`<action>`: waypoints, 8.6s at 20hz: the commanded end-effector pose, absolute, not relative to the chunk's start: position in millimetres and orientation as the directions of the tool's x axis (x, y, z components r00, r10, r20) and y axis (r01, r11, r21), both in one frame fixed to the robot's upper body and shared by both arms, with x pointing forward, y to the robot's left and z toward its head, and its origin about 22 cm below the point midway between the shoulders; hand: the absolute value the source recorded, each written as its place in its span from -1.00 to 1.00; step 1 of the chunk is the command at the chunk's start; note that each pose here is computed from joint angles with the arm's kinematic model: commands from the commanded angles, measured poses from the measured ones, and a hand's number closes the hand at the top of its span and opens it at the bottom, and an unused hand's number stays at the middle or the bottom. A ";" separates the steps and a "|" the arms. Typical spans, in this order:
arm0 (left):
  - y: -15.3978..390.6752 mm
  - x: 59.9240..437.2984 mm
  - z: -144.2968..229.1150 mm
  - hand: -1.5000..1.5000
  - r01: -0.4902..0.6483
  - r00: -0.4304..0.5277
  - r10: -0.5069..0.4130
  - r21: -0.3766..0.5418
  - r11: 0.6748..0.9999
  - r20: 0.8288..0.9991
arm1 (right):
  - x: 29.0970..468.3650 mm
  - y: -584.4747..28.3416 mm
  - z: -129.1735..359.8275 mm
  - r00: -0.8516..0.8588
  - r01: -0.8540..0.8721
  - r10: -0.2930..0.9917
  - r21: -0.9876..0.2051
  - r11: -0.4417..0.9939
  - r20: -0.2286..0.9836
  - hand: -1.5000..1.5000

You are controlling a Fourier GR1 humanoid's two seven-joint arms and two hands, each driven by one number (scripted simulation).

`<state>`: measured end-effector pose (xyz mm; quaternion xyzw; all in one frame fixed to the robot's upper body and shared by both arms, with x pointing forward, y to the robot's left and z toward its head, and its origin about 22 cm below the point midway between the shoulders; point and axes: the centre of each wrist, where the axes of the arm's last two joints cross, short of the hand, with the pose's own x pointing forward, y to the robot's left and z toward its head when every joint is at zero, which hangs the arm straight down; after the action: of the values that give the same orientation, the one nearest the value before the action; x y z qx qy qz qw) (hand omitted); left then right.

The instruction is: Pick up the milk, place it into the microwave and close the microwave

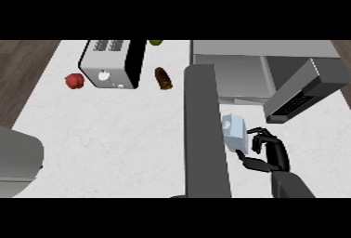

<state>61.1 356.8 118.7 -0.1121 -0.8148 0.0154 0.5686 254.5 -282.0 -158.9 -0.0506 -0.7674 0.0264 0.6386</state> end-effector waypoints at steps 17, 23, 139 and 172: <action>351.7 64.1 126.7 -1.00 0.174 -0.333 0.163 -0.110 0.979 0.929 | 355.1 -262.9 -80.9 -0.309 0.019 0.194 -0.198 0.980 0.931 1.00; 365.1 73.6 116.5 -1.00 0.177 -0.323 0.171 -0.119 0.977 0.931 | 386.2 -273.6 -41.8 -0.281 0.052 0.245 -0.240 0.969 0.928 1.00; 274.0 185.5 27.4 -1.00 0.617 -0.122 0.108 -0.010 0.787 0.987 | 348.2 -223.3 -96.3 -0.178 -0.136 -0.164 0.141 0.981 0.970 -1.00; 99.4 238.2 -49.4 1.00 0.787 -0.227 -0.064 0.222 0.576 0.972 | 101.2 -378.0 -96.8 -0.298 -0.044 -0.070 0.059 0.997 0.952 -1.00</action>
<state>249.9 131.7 -35.9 -0.2430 -0.6972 -0.3554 0.5732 119.8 -376.5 -112.3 -0.0183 -0.7753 -0.0174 0.6311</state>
